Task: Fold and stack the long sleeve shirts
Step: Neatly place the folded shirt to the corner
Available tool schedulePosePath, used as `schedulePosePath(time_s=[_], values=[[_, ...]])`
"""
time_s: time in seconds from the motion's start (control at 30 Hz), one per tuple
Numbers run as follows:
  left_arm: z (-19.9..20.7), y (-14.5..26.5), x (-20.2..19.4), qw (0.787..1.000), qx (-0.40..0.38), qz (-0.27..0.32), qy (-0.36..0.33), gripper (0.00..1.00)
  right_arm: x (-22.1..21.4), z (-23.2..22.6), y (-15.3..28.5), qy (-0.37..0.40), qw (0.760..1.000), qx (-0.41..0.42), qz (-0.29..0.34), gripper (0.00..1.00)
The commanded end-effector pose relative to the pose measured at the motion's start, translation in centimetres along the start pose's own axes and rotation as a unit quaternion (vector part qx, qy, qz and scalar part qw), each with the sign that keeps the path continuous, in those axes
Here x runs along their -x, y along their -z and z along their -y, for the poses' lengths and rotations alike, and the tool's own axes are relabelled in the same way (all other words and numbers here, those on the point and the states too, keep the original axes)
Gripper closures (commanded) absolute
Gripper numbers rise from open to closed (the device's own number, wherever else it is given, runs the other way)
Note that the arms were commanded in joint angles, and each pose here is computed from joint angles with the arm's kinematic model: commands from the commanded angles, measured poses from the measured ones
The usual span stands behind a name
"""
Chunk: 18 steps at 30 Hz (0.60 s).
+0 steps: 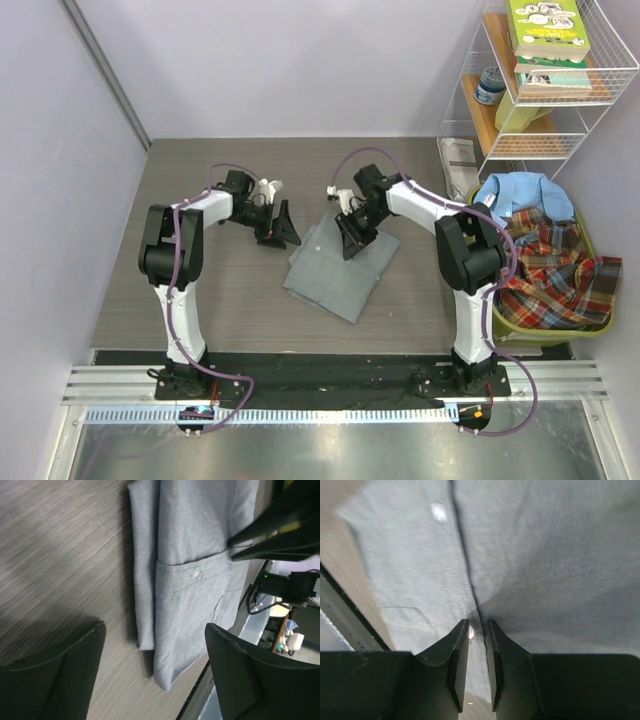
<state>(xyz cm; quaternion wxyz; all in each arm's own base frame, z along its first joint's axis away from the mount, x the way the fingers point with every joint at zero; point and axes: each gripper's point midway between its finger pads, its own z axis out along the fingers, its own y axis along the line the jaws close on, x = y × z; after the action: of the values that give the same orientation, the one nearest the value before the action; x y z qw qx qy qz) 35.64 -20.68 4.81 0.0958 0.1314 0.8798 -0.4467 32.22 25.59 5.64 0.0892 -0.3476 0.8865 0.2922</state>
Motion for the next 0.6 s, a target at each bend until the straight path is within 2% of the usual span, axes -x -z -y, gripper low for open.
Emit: schedulePosePath(time_s=[0.0, 0.23, 0.57], values=[[-1.3, -2.5, -3.8, 0.998, -0.002, -0.060, 0.035, 0.21, -1.6, 1.8, -1.8, -0.011, 0.999, -0.026, -0.029, 0.73], [-1.9, -4.5, -3.9, 0.995, -0.007, -0.062, 0.078, 0.31, -2.2, 3.1, -3.4, -0.014, 0.998, -0.029, -0.048, 0.76], [-2.5, -6.9, -3.0, 0.993, -0.007, -0.058, 0.106, 0.37, -2.1, 3.1, -3.2, -0.006, 0.998, -0.031, -0.049, 0.77]])
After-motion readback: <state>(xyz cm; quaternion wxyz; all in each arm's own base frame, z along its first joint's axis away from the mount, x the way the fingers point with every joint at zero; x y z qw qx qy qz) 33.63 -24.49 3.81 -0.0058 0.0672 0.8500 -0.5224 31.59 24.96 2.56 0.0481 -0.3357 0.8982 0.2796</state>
